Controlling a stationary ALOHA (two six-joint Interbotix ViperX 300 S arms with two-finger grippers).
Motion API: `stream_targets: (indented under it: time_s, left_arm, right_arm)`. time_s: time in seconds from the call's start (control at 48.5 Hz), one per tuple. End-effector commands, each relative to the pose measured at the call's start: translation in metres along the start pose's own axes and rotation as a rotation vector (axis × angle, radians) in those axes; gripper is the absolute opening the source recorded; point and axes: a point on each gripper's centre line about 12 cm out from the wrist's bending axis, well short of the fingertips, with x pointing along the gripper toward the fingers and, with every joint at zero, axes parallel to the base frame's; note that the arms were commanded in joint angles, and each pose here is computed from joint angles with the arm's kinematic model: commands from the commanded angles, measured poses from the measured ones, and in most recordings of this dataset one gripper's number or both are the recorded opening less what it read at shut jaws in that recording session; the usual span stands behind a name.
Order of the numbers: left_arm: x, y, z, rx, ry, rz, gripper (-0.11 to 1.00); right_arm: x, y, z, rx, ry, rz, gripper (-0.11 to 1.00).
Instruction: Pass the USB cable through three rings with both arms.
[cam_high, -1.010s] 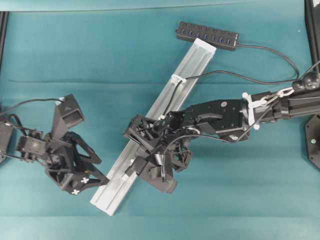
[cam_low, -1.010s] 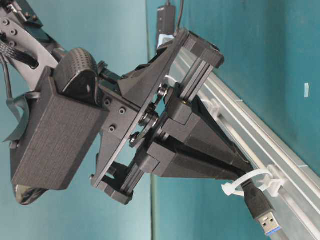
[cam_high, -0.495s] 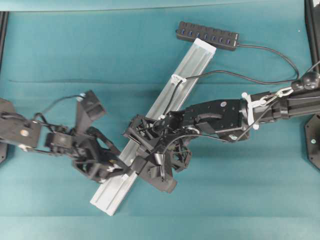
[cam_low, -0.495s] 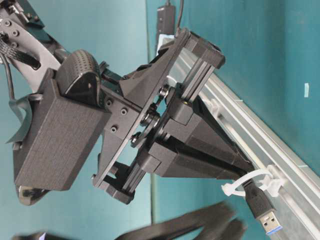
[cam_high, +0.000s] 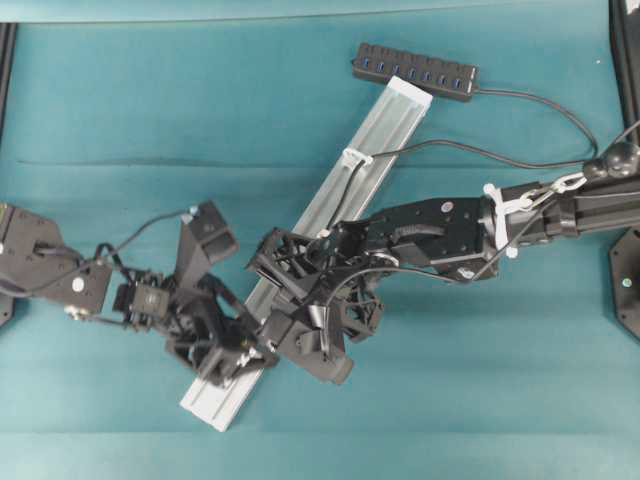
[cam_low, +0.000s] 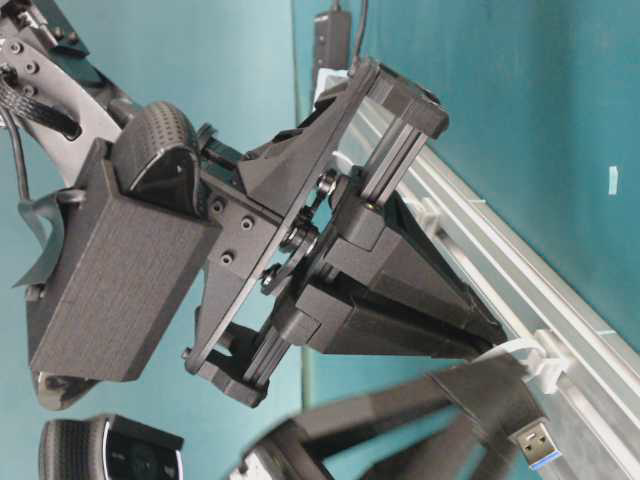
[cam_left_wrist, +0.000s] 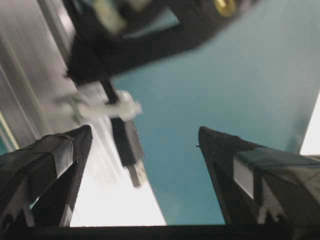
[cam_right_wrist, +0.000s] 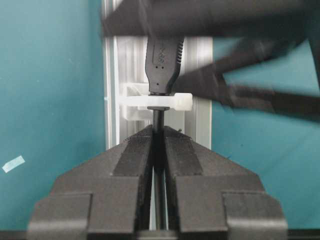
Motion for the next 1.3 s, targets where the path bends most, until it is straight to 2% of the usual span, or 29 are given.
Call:
stream_targets:
  time_s: [0.0,0.392,0.495,0.598,0.763,0.825,1.278]
  left_arm:
    - [-0.0005,-0.0077,0.003,-0.001,-0.01,-0.023,0.92]
    - [-0.0007,-0.004,0.0024,0.001,-0.004,-0.007,0.92]
    - [-0.0012,-0.0026,0.0027,0.001,-0.002,0.0,0.87]
    - [-0.0007,-0.0029,0.0036,0.0,-0.004,-0.001,0.7]
    - [-0.0012,-0.0013,0.0044,0.011,-0.006,0.003,0.23]
    - [-0.0013,-0.001,0.0035,0.012,-0.003,0.004,0.13]
    - [-0.0016,-0.001,0.0042,0.009,-0.005,0.004,0.12]
  right_arm:
    - [0.0001,-0.0014,0.0,0.016,-0.002,-0.005,0.07]
    - [0.0002,-0.0011,-0.0009,0.019,-0.001,-0.002,0.07]
    - [-0.0004,-0.0014,-0.0006,0.019,-0.002,-0.004,0.07]
    - [0.0002,-0.0011,-0.0009,0.019,-0.001,-0.002,0.07]
    - [0.0002,-0.0011,-0.0009,0.017,-0.001,-0.002,0.07]
    - [0.0002,-0.0011,-0.0009,0.017,-0.001,-0.002,0.07]
    - [-0.0004,-0.0016,-0.0006,0.019,-0.002,-0.005,0.07]
